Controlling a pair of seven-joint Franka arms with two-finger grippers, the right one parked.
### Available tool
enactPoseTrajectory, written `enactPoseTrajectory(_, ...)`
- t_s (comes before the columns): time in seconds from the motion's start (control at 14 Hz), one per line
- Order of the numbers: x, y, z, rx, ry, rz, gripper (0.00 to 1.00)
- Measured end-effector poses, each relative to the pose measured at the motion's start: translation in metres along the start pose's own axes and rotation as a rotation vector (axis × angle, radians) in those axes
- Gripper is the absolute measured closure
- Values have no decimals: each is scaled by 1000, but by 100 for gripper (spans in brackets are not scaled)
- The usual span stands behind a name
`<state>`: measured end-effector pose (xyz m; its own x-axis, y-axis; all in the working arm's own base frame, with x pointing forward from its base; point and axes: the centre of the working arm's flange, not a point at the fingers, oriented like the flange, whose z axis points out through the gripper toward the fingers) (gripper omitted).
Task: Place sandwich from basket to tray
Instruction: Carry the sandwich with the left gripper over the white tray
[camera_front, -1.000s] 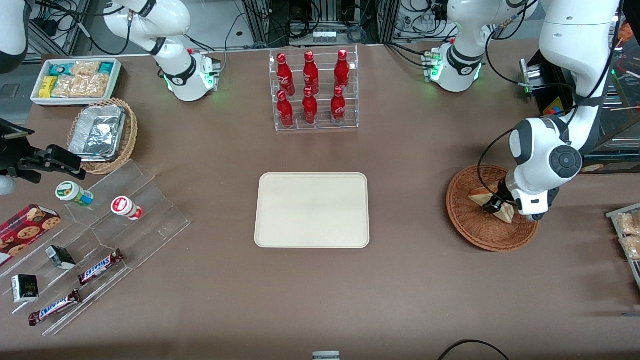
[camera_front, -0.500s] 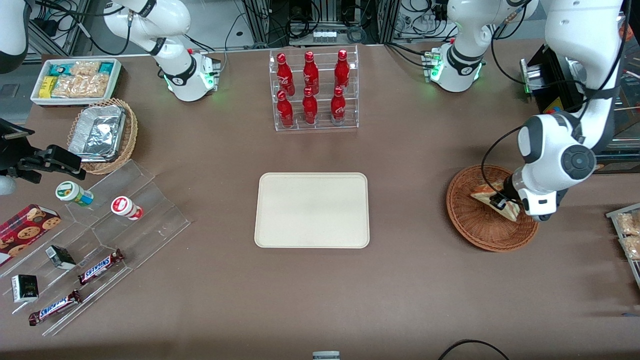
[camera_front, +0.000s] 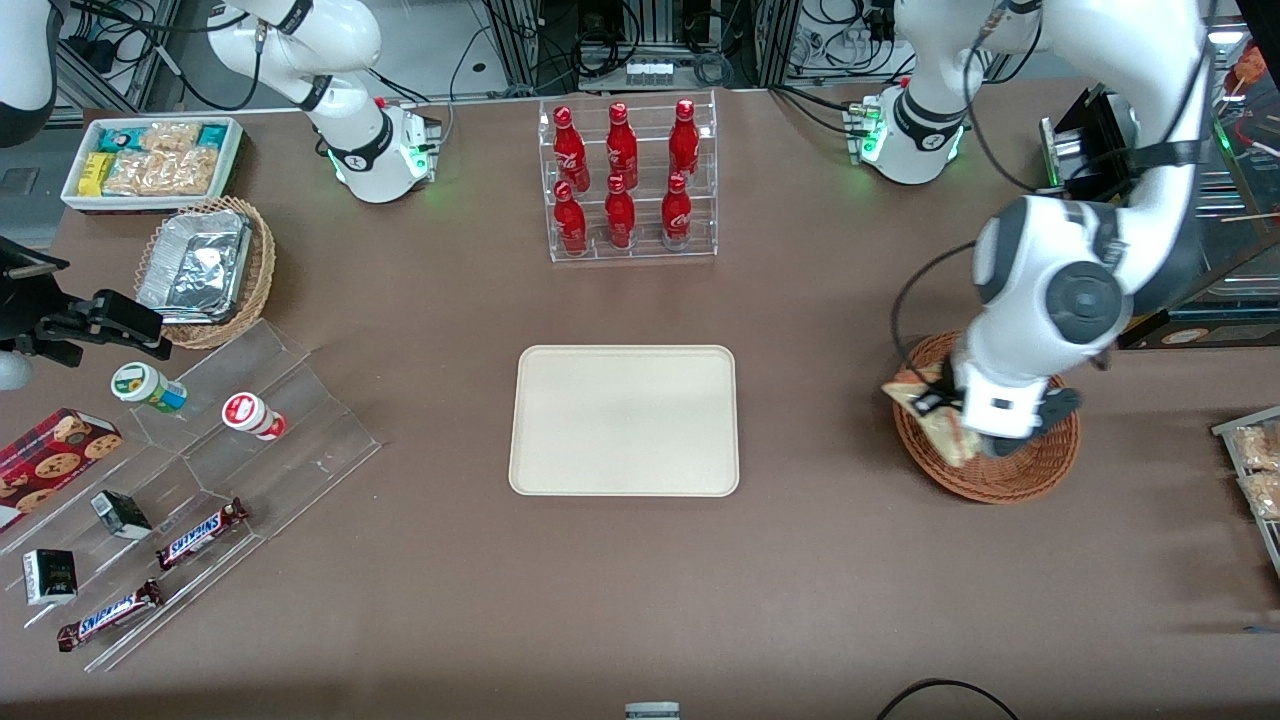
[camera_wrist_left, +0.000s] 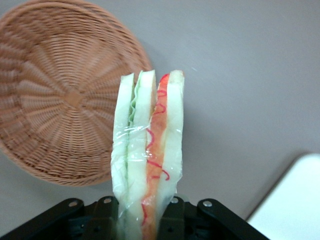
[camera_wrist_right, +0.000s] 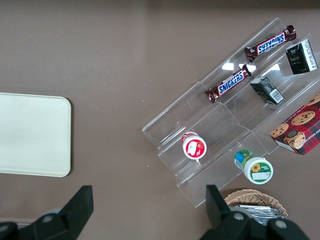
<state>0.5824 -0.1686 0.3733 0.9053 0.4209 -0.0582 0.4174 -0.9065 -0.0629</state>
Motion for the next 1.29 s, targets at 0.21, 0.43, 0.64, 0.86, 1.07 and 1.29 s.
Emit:
enactPoseTrajectory(0.21, -31, 53, 16, 15, -5, 129, 79)
enactPoseTrajectory(0.43, -62, 110, 44, 25, -3, 232, 80)
enactPoseTrajectory(0.64, -88, 154, 70, -7, 32, 307, 80)
enactPoseTrajectory(0.86, -117, 184, 92, -32, 52, 372, 79)
enactPoseTrajectory(1.07, -141, 206, 101, -46, 50, 411, 78)
enactPoseTrajectory(1.29, -149, 218, 107, -58, 37, 419, 78)
